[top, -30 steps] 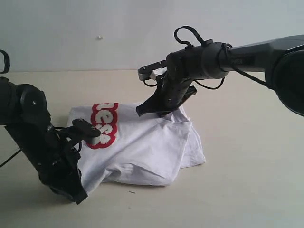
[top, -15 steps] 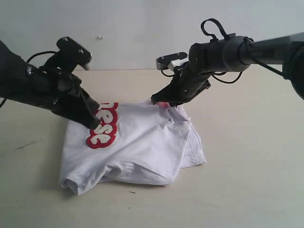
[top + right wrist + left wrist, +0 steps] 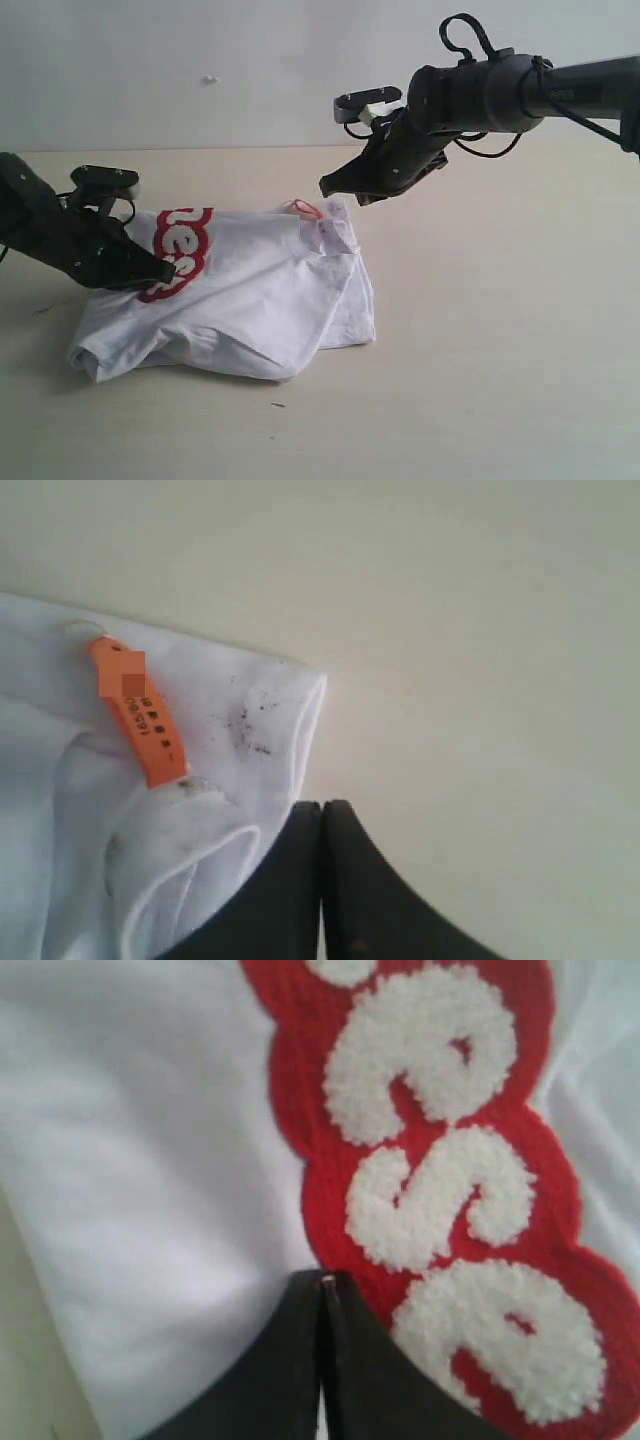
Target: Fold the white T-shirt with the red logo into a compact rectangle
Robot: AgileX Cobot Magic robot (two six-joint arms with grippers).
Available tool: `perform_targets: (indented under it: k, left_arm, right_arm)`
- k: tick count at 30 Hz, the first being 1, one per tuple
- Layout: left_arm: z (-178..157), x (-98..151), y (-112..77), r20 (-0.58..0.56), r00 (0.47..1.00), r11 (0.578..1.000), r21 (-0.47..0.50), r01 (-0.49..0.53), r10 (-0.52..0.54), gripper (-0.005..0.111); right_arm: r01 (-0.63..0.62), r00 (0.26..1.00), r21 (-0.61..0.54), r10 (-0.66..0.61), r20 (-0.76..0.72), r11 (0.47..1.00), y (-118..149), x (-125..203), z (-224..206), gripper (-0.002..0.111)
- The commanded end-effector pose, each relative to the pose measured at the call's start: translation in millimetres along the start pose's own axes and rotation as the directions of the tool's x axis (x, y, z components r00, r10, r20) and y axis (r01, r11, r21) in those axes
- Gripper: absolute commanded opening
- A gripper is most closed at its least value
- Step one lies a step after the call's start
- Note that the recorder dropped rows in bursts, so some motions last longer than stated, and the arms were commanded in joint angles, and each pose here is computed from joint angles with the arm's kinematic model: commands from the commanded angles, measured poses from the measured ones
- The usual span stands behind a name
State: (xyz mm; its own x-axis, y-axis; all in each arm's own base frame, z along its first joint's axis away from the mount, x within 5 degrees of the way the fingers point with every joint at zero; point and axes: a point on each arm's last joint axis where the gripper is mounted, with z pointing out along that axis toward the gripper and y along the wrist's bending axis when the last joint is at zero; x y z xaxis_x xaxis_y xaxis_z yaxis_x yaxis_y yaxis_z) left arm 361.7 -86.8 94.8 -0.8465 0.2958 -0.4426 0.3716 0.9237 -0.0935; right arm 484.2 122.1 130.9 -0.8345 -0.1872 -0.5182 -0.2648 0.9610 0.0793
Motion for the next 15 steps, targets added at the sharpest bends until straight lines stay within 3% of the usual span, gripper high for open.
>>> perform_targets:
  k: [1,4,6,10,15]
  left_arm:
    - [17,18,-11.1,-0.096,0.991,0.995,0.039,-0.094,0.097,0.000]
    - [13,13,-21.2,-0.070,0.989,0.991,0.039,-0.131,0.133,0.000]
    - [-2,1,-26.2,0.006,0.991,0.991,0.014,-0.133,0.133,0.000]
    - [-49,-24,-34.9,0.160,0.977,0.990,-0.014,-0.137,0.138,0.000]
    - [-114,-33,-42.5,0.345,0.935,0.996,-0.030,-0.079,0.084,0.000]
  right_arm:
    - [-0.013,0.999,-0.052,0.014,0.031,0.999,8,-7,-10,0.000]
    - [0.024,0.999,-0.083,-0.022,0.031,0.996,15,-8,-13,0.000]
    - [0.038,0.998,-0.083,-0.034,0.052,0.996,18,-12,-22,0.000]
    - [0.044,0.993,-0.087,-0.034,0.111,0.995,20,-28,-62,0.000]
    - [0.042,0.974,-0.074,-0.024,0.226,0.996,23,-34,-118,0.000]
